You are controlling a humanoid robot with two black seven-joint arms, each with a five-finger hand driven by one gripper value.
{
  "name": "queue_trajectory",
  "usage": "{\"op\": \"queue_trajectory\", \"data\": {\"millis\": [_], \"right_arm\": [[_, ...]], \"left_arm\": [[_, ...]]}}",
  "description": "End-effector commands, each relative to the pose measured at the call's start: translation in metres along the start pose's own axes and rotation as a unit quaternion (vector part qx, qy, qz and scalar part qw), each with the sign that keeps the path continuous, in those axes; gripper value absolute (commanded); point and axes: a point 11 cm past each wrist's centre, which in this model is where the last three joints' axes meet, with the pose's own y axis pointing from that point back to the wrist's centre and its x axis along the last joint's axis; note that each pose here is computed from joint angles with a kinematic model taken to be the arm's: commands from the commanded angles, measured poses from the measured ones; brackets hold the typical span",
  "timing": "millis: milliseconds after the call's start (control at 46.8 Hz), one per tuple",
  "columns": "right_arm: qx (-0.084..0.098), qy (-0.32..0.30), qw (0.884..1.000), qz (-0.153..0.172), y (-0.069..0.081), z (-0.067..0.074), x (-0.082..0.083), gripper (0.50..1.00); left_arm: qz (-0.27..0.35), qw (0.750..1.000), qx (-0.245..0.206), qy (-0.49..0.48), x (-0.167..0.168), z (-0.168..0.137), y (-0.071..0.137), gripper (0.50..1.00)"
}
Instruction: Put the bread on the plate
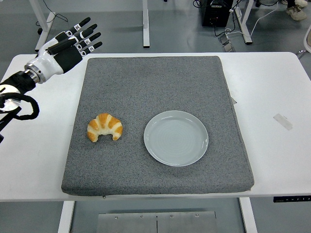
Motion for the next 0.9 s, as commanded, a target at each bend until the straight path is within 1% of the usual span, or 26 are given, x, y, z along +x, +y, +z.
{"op": "queue_trajectory", "data": {"millis": [0,85,171,278,363,470,556,662,726,791,876], "right_arm": [[0.0,0.0,1.0,0.0,0.0,0.0,0.0,1.0],[-0.001,0.0,1.0,-0.001,0.0,0.001,0.0,1.0],[-0.001,0.0,1.0,-0.001,0.0,0.001,-0.001,1.0],[-0.001,0.0,1.0,-0.001,0.0,0.001,-0.001,1.0],[-0.001,0.0,1.0,-0.001,0.0,0.001,-0.001,1.0],[-0.001,-0.001,1.0,-0.002,0.0,0.001,-0.001,1.0],[-0.001,-0.001,1.0,-0.002,0.0,0.001,-0.001,1.0],[-0.001,-0.001,1.0,-0.002,0.0,0.001,-0.001,1.0],[-0.001,-0.001,1.0,-0.001,0.0,0.001,-0.001,1.0],[-0.001,-0.001,1.0,-0.001,0.0,0.001,-0.001,1.0],[-0.001,-0.001,1.0,-0.001,0.0,0.001,-0.001,1.0]], "left_arm": [[0.0,0.998,0.01,-0.061,0.001,0.007,0.012,0.981],[-0.003,0.992,0.022,-0.126,0.0,0.013,0.025,0.981],[-0.022,0.982,0.038,-0.186,-0.011,0.014,0.04,0.98],[-0.029,0.955,0.064,-0.29,-0.014,0.018,0.064,0.975],[-0.035,0.931,0.08,-0.355,-0.016,0.019,0.075,0.974],[-0.036,0.907,0.105,-0.407,-0.011,0.014,0.088,0.972],[-0.056,0.889,0.123,-0.437,-0.013,0.013,0.094,0.972],[-0.088,0.88,0.146,-0.442,-0.018,0.011,0.098,0.972],[-0.093,0.876,0.15,-0.449,-0.019,0.008,0.096,0.948],[-0.091,0.86,0.157,-0.477,-0.017,0.006,0.096,0.922],[-0.087,0.826,0.163,-0.533,-0.013,0.001,0.094,0.834]]}}
